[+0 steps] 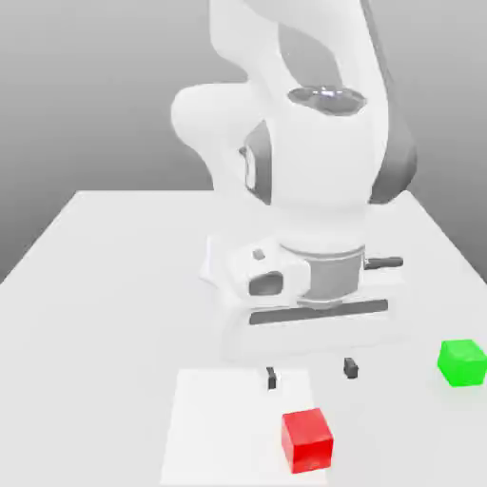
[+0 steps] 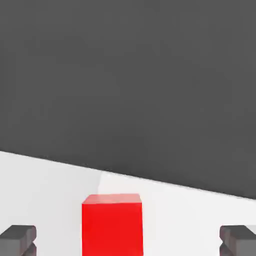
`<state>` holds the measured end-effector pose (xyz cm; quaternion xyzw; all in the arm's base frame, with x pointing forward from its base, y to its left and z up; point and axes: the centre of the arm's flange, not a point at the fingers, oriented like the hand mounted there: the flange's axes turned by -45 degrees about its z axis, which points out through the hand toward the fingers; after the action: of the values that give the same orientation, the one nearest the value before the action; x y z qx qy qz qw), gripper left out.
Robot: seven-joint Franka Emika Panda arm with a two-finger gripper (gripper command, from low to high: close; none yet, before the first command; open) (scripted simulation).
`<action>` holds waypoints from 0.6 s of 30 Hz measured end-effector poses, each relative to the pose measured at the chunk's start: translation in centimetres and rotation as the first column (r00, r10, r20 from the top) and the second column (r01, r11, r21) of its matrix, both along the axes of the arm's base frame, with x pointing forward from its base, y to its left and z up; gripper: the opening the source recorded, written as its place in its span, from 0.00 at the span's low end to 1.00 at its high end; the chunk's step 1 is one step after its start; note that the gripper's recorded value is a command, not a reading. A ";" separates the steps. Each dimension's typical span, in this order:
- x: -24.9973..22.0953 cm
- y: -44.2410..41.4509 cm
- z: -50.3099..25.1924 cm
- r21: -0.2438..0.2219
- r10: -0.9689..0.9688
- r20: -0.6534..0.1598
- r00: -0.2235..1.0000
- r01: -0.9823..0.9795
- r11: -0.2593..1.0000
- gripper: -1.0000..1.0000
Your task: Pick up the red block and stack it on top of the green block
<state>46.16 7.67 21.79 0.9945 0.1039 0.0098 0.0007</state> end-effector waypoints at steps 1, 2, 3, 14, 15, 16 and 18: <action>-0.1 0.1 -1.4 0.000 0.002 -0.010 1.000 -0.002 1.000 0.50; -0.2 0.1 -2.8 0.000 0.003 -0.015 1.000 -0.003 1.000 0.50; -0.2 0.1 -4.1 0.000 0.004 -0.017 1.000 -0.004 1.000 0.50; -0.3 0.1 -5.0 0.000 0.004 -0.019 1.000 -0.004 1.000 0.00; -0.3 0.1 -3.9 -0.001 0.004 -0.019 1.000 -0.004 1.000 0.00; -0.3 0.1 -2.7 -0.001 0.005 -0.019 1.000 -0.005 1.000 0.00; -0.8 1.7 -0.9 0.001 0.020 -0.020 1.000 -0.020 1.000 0.00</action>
<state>45.36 9.42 20.84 0.9935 0.1140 0.0000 -0.0008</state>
